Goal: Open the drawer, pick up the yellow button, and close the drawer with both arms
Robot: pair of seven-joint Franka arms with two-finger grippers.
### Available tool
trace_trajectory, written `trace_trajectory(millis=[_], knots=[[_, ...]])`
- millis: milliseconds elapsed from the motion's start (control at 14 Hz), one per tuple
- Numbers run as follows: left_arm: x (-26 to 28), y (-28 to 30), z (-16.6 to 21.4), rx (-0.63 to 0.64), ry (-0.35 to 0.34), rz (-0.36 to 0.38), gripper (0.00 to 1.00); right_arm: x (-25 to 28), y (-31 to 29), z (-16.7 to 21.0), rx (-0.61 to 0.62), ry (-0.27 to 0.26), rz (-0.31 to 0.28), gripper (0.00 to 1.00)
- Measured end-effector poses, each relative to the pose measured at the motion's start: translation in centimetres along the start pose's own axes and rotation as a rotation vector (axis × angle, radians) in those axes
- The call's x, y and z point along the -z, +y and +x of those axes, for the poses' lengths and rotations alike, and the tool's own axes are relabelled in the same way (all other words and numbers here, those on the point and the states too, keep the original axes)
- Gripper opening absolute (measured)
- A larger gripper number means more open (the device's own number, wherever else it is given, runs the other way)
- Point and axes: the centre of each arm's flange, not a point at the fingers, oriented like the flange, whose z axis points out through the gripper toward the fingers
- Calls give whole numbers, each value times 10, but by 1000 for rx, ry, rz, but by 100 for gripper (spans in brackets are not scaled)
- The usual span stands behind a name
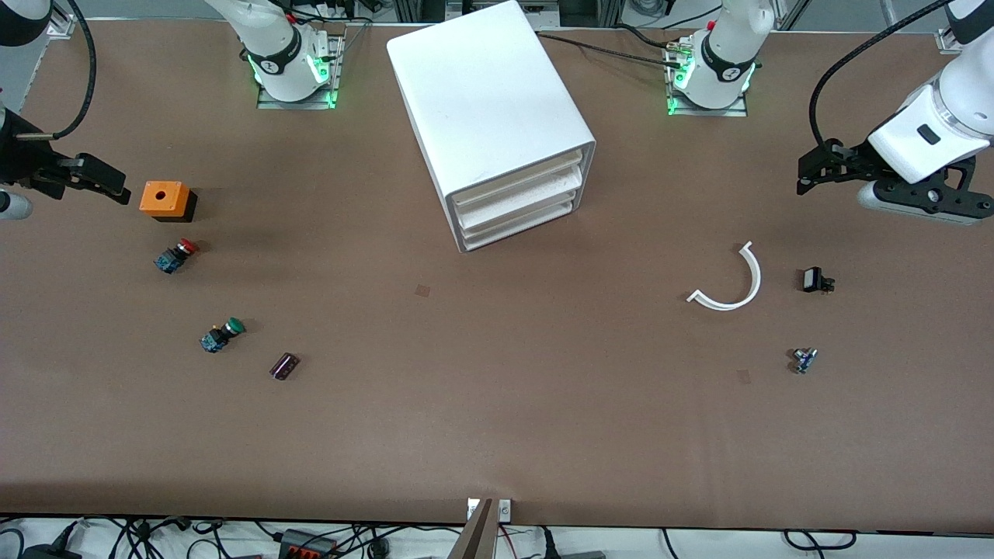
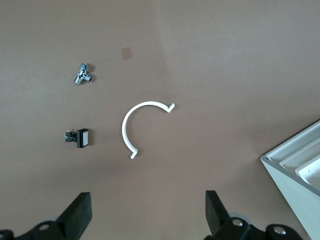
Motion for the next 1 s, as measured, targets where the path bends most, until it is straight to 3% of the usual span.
trace_trajectory(millis=[427,997], knots=[[-2,-4,0,8,-7,-1,100,0,1,0,-3,0,0,100],[-11,-6,-3,15,-72,-11,100,-3,1,1,-1,-5,0,100]])
